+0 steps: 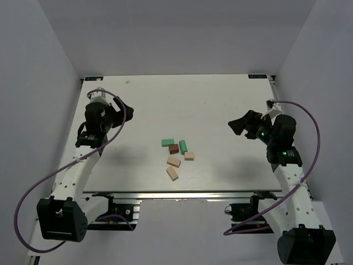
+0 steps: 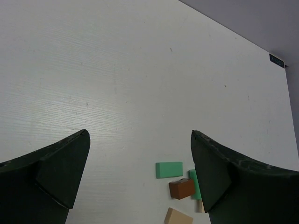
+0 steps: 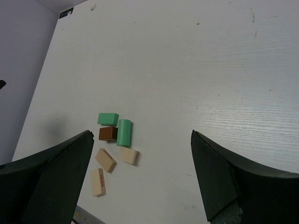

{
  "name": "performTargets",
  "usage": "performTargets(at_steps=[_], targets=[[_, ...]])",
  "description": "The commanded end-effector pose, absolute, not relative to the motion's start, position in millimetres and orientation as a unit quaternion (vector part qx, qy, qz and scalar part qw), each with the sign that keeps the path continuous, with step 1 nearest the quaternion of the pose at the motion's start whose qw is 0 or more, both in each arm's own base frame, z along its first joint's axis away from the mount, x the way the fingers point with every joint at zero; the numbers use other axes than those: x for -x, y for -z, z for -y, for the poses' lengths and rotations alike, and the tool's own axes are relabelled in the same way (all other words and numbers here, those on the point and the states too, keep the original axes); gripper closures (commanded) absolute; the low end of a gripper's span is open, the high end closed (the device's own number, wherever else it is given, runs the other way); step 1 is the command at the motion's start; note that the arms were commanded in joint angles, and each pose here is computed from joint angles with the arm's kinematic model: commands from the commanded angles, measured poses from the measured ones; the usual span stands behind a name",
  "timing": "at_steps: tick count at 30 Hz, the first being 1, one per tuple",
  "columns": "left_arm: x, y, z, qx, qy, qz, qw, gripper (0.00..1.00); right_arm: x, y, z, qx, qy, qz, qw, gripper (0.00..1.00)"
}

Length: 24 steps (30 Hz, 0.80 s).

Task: Build the wood block tower

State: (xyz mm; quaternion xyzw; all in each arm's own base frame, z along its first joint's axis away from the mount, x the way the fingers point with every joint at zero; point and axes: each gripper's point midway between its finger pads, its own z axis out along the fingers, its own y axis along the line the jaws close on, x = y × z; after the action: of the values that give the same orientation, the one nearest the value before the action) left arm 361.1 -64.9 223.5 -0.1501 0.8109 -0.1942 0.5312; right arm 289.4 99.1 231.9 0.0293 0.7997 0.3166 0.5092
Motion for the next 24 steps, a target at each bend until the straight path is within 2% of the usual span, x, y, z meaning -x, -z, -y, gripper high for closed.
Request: performTargets(at_steps=[1, 4, 8, 9, 10, 16, 19, 24], targets=[[-361, -229, 61, 0.149, 0.187, -0.807, 0.541, 0.02, -285, -253, -107, 0.025, -0.329, -0.770, 0.546, 0.11], [-361, -231, 60, 0.152, 0.184, -0.806, 0.542, 0.02, -268, -254, -126, 0.100, -0.369, -0.751, 0.539, 0.12], [-360, -229, 57, 0.155, 0.177, -0.807, 0.542, 0.02, -253, -240, -159, 0.182, -0.418, -0.744, 0.489, 0.11], [-360, -226, 56, 0.155, 0.174, -0.807, 0.542, 0.02, -251, -227, -163, 0.177, -0.405, -0.766, 0.466, 0.11], [-361, -224, 55, 0.156, 0.171, -0.808, 0.542, 0.02, -243, -229, -182, 0.227, -0.399, -0.759, 0.462, 0.11], [-362, -214, 52, 0.154, 0.157, -0.817, 0.532, 0.02, -209, -187, -241, 0.356, -0.338, -0.778, 0.391, 0.11], [-361, -211, 52, 0.151, 0.154, -0.820, 0.529, 0.02, -204, -159, -259, 0.410, -0.278, -0.786, 0.368, 0.11], [-360, -210, 52, 0.149, 0.153, -0.820, 0.531, 0.02, -196, -127, -288, 0.480, -0.248, -0.785, 0.303, 0.11]])
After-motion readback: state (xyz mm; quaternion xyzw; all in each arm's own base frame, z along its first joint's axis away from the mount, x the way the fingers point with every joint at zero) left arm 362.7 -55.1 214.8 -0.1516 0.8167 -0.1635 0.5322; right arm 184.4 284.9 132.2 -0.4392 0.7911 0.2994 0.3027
